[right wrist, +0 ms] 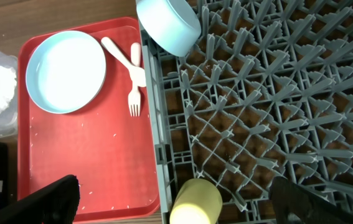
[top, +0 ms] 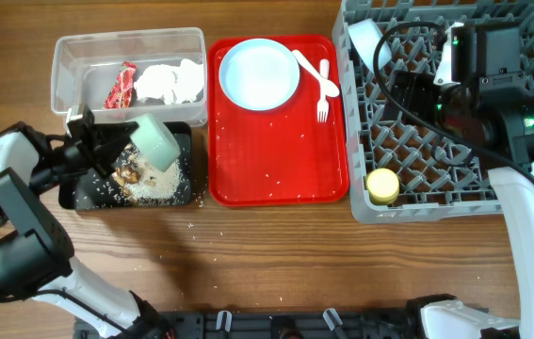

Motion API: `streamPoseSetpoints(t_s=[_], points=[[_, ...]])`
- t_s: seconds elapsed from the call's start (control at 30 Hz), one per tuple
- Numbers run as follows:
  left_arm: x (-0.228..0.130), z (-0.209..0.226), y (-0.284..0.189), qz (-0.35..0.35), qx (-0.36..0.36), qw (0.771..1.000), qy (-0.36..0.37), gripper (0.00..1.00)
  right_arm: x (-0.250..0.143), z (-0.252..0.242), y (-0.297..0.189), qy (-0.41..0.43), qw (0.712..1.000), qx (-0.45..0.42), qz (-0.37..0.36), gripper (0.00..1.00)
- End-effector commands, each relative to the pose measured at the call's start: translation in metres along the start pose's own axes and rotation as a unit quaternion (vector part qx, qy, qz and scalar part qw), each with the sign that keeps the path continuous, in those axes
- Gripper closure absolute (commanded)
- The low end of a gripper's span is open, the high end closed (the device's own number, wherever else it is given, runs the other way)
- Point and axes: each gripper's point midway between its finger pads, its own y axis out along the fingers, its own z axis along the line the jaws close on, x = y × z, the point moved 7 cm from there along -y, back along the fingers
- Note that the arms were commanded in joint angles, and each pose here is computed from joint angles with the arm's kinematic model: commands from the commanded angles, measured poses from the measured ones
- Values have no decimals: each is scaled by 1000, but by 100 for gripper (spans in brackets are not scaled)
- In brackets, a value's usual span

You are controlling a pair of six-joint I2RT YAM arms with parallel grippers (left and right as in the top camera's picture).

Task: Sort waste into correct bins and load items into the dishwasher rack
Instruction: 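Tip the green bowl over the black tray to dump the food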

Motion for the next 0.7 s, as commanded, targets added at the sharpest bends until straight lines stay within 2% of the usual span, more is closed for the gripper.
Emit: streamPoseSetpoints(t_s=[0.0,0.1,0.2,0.33,0.5,0.67], points=[[-4,-4,-5,-8,-26,998,-53,96,1,0,4,-3,1000,1,4,1],[-3,-4,-6,-10,-26,999,-35,96,1,0,4,-3,1000,1,3,0],[-9,-6,-6,-10,-27,996,-80,96,1,0,4,-3,1000,1,3,1],[-8,-7,-8,-13,-26,998,-47,96,1,0,4,-3,1000,1,3,1],[-25,-27,-1,-3,-21,1000,17,96,1,0,4,-3,1000,1,3,0],[-56,-70,16,28,2,992,125,96,1,0,4,-3,1000,1,2,1]])
